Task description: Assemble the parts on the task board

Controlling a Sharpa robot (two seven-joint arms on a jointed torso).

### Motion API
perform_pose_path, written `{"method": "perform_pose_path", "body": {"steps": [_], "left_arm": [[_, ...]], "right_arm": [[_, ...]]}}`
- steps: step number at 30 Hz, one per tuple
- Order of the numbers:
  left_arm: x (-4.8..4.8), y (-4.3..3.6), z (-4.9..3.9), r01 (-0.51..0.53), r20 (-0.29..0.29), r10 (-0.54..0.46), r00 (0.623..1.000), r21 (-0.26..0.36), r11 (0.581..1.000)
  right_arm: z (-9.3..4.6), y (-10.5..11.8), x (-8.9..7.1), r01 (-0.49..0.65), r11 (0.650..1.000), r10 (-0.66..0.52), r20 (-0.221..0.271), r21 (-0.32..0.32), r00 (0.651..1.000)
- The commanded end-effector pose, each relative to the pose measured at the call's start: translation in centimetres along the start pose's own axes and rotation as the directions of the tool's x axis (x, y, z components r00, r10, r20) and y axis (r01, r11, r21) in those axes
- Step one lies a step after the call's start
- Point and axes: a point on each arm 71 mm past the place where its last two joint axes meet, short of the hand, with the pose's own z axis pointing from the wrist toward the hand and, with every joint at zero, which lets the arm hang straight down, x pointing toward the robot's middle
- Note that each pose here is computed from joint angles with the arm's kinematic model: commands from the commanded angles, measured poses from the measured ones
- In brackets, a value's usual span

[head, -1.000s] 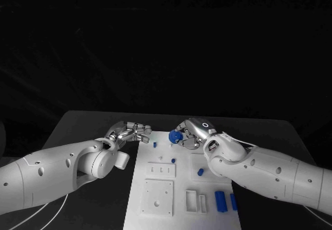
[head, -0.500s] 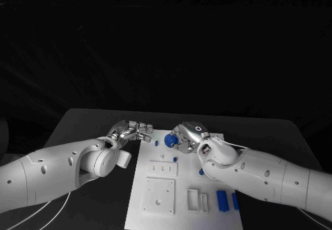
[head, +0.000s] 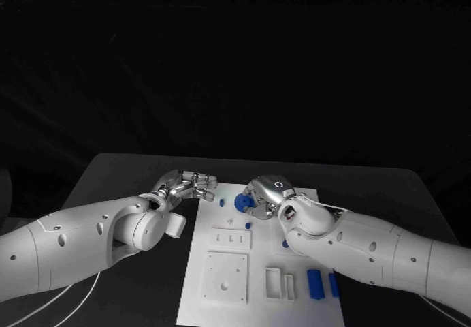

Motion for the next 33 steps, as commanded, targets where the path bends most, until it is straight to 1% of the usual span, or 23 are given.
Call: {"method": "perform_pose_path", "body": {"steps": [1,7,20,25,33], "left_arm": [[0.20,-0.17,0.01,0.000,-0.011,0.000,1.000,0.010,1.000],[0.28,-0.18,0.04,0.001,-0.013,-0.001,1.000,0.010,1.000],[0.28,-0.17,0.09,0.000,-0.013,0.000,1.000,0.010,1.000],[0.26,-0.17,0.08,0.000,-0.013,0.000,1.000,0.010,1.000],[0.23,-0.16,0.07,0.001,-0.013,0.000,1.000,0.009,1.000]], "right_arm": [[0.06,0.01,0.27,0.034,0.999,-0.034,-0.026,0.006,0.999],[0.08,0.08,0.64,0.043,0.999,-0.042,-0.041,0.007,0.998],[0.26,0.32,0.88,0.015,1.000,-0.015,-0.037,0.008,0.999],[0.25,0.30,0.98,0.006,1.000,-0.005,-0.048,0.010,0.999],[0.11,0.03,1.17,-0.012,1.000,0.014,-0.079,0.020,0.997]]}}
